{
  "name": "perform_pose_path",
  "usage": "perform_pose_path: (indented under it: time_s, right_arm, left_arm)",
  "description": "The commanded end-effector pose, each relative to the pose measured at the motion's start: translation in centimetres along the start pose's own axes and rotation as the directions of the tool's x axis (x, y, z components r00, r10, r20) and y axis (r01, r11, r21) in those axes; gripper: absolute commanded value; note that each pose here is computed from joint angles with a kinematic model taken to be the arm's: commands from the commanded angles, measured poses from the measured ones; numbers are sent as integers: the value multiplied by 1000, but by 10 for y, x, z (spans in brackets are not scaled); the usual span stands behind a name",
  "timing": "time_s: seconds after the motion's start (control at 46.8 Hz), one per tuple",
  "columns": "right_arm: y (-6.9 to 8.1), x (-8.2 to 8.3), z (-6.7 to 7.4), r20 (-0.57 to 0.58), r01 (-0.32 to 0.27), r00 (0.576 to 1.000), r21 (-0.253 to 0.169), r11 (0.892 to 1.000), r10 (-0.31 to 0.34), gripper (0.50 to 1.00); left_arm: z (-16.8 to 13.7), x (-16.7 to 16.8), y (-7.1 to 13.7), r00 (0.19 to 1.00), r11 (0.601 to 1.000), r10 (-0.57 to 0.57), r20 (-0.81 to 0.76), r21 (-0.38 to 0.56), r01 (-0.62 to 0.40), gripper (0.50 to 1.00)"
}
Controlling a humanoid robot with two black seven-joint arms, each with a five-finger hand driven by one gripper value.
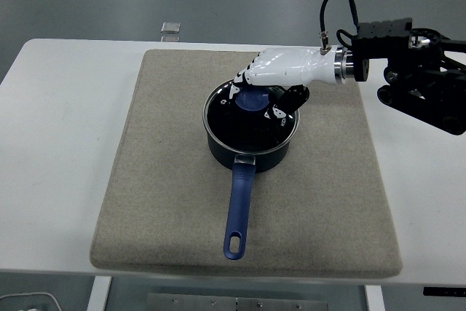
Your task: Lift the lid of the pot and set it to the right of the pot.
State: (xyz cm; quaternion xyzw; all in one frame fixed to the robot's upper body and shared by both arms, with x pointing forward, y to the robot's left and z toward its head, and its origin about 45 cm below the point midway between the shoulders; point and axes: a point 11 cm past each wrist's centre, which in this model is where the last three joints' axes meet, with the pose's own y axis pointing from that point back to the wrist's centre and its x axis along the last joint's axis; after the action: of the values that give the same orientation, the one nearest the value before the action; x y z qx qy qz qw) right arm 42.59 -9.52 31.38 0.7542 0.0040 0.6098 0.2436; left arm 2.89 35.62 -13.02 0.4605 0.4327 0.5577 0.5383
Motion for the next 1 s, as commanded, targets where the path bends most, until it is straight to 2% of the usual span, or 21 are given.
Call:
perform_pose_path:
  time_s: [0.0, 0.299, 0.385, 0.662, 0.876, 0.983]
  right_arm:
    - [0, 3, 0, -4, -4, 1000, 0, 1000, 4, 500]
    - [0, 6, 0, -13, -6, 1000, 1, 1000, 6, 500]
    - [1, 16, -1, -28, -16, 999, 0, 1000, 16, 500]
    - [5, 32, 1, -52, -31, 998, -11, 999, 31, 500]
    - [19, 54, 25, -73, -57, 996, -96, 994, 50, 500]
    - [32, 59, 46, -66, -67, 996, -169, 983, 56, 500]
  left_arm:
    - [0, 0, 0, 1000, 1000, 0, 1, 0, 0, 1000]
    - [0, 0, 0, 1000, 1000, 0, 0, 0, 0, 1000]
    - [0, 0, 0, 1000, 1000, 0, 0, 0, 0, 1000]
    - [0, 0, 0, 1000, 1000, 0, 0, 0, 0, 1000]
    - [0, 0, 0, 1000, 1000, 0, 0, 0, 0, 1000]
    - [0, 0, 0, 1000, 1000, 0, 0, 0, 0, 1000]
